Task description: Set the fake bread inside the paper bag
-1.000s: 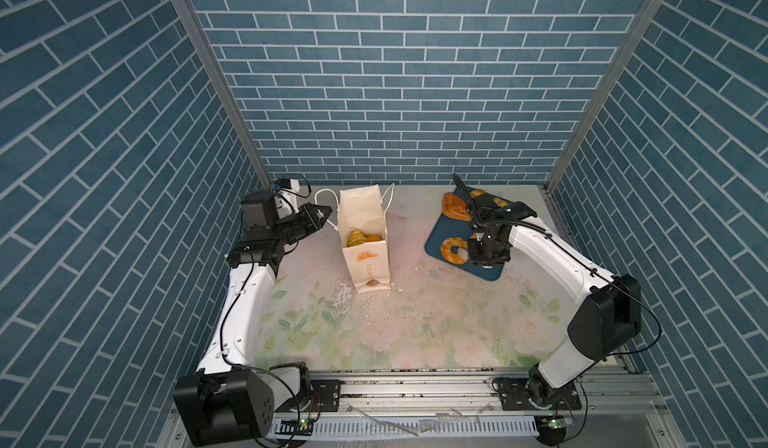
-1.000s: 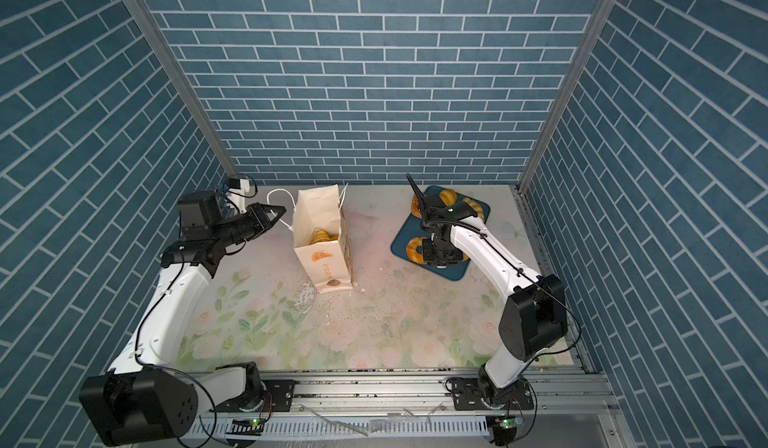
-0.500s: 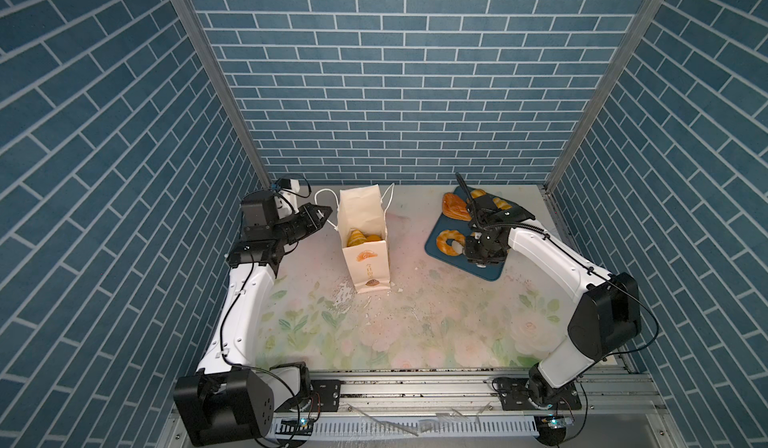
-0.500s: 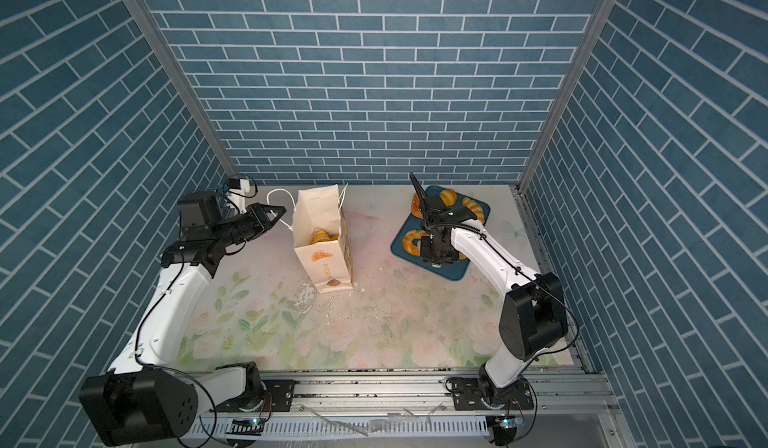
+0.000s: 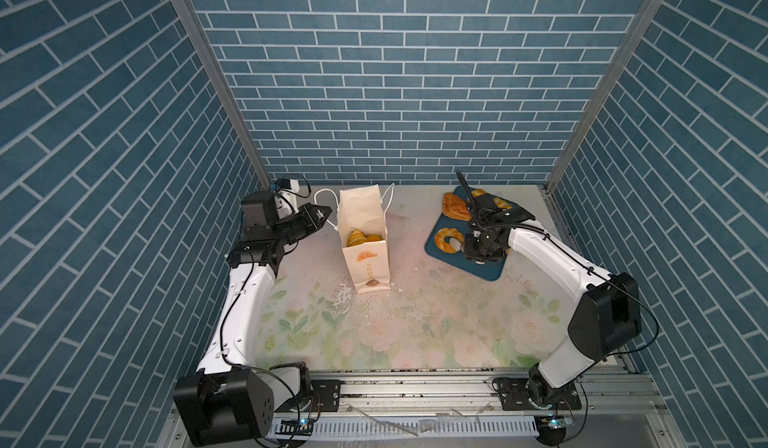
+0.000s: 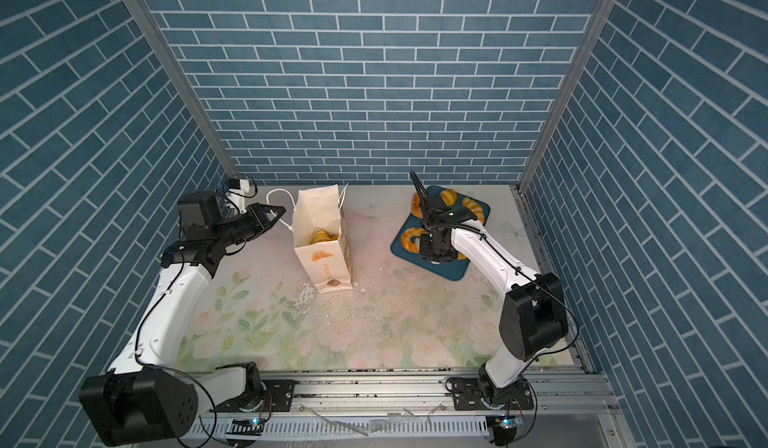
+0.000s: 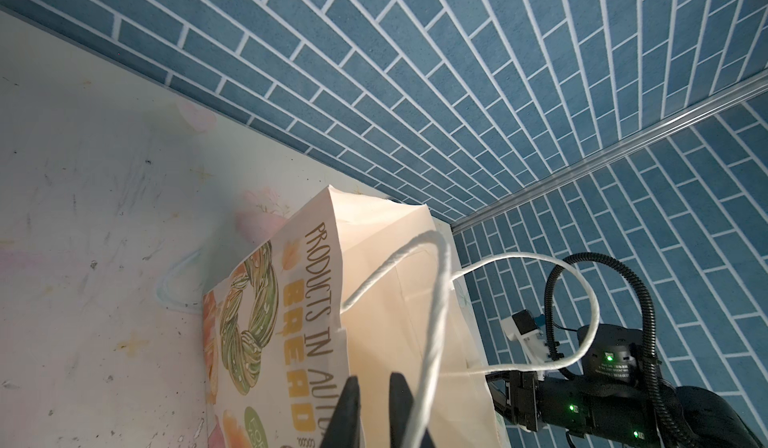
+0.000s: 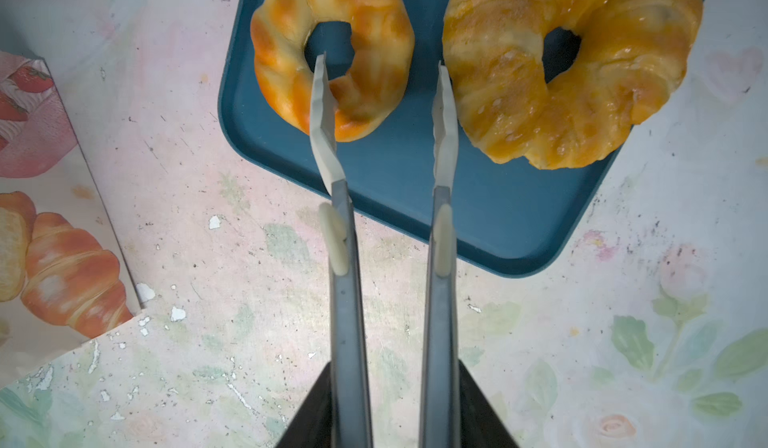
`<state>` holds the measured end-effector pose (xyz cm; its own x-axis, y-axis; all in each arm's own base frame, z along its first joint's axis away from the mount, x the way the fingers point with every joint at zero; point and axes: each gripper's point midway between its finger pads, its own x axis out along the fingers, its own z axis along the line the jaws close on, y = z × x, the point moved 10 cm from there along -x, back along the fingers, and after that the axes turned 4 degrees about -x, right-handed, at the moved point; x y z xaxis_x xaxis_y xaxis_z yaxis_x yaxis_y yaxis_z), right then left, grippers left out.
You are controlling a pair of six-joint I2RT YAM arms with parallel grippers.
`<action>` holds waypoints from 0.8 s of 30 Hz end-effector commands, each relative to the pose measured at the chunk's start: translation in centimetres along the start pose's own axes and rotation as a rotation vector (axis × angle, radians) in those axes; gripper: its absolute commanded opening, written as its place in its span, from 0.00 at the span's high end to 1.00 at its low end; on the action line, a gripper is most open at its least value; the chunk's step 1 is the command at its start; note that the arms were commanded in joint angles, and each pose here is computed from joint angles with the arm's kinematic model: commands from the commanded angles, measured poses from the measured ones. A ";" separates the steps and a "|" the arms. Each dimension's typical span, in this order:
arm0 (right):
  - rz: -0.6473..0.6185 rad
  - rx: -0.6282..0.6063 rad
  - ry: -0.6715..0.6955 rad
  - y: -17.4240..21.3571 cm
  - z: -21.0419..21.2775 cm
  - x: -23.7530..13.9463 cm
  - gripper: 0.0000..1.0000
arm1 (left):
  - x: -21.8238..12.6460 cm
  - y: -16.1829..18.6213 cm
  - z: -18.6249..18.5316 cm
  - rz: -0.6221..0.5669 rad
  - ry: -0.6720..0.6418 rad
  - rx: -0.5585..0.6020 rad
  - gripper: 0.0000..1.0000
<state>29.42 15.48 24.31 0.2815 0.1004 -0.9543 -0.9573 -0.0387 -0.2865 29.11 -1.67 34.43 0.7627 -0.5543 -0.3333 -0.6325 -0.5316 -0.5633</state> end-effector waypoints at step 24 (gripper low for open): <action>-0.042 0.047 0.004 -1.9 0.7 1.6 0.57 | -0.6 0.4 -0.1 -0.012 -0.004 0.002 0.84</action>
<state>30.55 16.07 23.26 0.2864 0.1004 -0.9528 -0.9559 -0.0376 -0.2913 28.88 -1.67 34.68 0.7672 -0.5514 -0.3276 -0.6260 -0.5324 -0.5699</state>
